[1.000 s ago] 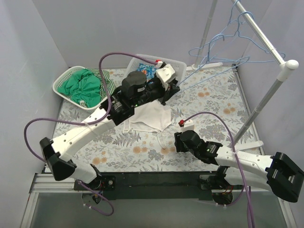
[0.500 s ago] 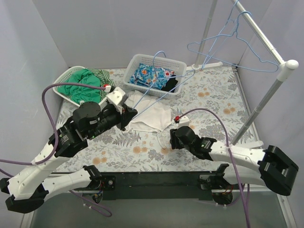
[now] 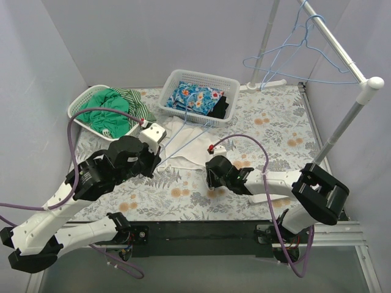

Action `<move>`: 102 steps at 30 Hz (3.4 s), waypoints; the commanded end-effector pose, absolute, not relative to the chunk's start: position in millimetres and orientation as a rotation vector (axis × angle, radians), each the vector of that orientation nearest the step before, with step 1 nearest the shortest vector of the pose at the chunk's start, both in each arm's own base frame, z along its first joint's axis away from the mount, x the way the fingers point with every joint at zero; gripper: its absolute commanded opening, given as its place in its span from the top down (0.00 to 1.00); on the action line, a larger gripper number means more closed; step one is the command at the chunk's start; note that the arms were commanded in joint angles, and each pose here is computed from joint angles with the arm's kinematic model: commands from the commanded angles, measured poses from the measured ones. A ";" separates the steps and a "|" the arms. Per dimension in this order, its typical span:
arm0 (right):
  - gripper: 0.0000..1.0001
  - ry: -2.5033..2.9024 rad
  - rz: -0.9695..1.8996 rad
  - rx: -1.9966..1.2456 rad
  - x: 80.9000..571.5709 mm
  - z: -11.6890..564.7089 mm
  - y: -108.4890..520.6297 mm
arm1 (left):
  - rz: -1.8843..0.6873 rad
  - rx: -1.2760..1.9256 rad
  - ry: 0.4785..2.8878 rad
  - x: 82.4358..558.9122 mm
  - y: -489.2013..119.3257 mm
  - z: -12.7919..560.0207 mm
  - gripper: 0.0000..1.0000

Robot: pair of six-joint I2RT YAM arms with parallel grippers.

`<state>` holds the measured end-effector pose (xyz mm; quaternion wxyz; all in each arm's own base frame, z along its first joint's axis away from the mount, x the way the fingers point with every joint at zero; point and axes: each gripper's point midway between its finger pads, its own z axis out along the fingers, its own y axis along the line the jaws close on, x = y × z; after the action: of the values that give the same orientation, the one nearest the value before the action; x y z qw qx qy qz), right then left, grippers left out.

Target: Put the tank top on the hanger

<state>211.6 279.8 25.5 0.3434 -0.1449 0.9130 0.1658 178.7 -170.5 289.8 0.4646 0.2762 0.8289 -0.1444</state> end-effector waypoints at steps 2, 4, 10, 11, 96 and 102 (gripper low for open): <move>0.81 2.398 0.390 -0.345 217.2 20.3 281.8 | -0.379 0.674 2.006 167.3 -158.2 289.7 1.00; 0.97 2.399 0.316 -0.337 221.1 19.7 271.9 | -0.401 0.680 1.986 160.8 -153.6 288.9 1.00; 0.99 2.348 0.193 -0.278 244.4 43.9 242.2 | -0.424 0.720 1.953 149.1 -145.1 287.3 1.00; 0.99 2.349 0.185 -0.275 246.8 45.8 237.4 | -0.423 0.727 1.952 148.1 -144.3 286.9 1.00; 0.30 2.250 0.302 -0.037 262.2 89.4 160.2 | -0.670 1.020 1.800 177.6 -256.9 154.9 1.00; 0.26 2.271 0.304 -0.054 272.0 89.9 164.0 | -0.672 1.017 1.787 176.7 -255.4 157.8 1.00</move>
<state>268.5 163.6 91.3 0.4307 -0.0404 0.8945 0.1127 168.0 -259.7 142.1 0.4375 0.4388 0.7345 -0.2766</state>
